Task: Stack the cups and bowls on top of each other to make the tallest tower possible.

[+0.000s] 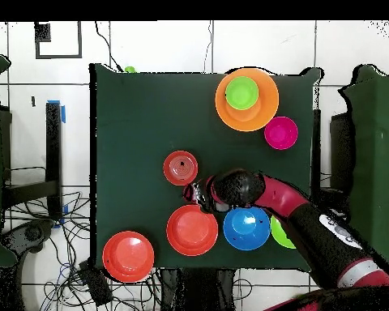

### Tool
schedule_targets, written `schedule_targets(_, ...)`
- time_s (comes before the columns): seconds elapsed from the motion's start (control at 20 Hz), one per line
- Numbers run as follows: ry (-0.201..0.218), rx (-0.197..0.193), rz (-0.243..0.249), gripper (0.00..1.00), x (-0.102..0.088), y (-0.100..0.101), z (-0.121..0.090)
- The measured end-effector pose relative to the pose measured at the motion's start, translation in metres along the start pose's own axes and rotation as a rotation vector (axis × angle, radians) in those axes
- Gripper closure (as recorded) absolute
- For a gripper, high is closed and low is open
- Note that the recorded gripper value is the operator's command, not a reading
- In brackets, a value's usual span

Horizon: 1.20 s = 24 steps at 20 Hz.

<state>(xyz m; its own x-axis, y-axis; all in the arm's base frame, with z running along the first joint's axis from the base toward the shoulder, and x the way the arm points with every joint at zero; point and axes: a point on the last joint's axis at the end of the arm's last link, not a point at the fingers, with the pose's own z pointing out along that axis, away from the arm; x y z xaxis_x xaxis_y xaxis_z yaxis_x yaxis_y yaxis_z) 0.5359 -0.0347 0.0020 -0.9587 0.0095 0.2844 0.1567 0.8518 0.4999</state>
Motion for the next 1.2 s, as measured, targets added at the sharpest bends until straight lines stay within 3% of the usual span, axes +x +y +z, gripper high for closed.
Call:
schedule_targets(0.05, 0.024, -0.008, 0.003, 0.0, 0.001, -0.001, 0.002)
schedule_targets(0.1, 0.076, -0.025, 0.007, 0.0, 0.001, -0.003, 0.006)
schedule_targets(0.3, 0.129, -0.042, 0.008, 0.0, -0.001, -0.008, 0.01)
schedule_targets(0.4, 0.134, -0.046, 0.004, 0.0, -0.004, -0.01, 0.009)
schedule_targets(0.7, 0.095, -0.071, -0.011, 0.0, -0.014, -0.011, -0.002)
schedule_targets(0.85, 0.067, -0.092, -0.025, 0.0, -0.022, -0.005, -0.016)
schedule_targets(0.9, 0.057, -0.119, -0.028, 0.0, -0.029, 0.002, -0.031)
schedule_targets(1.2, 0.11, -0.204, -0.032, 0.0, -0.047, 0.017, -0.073)
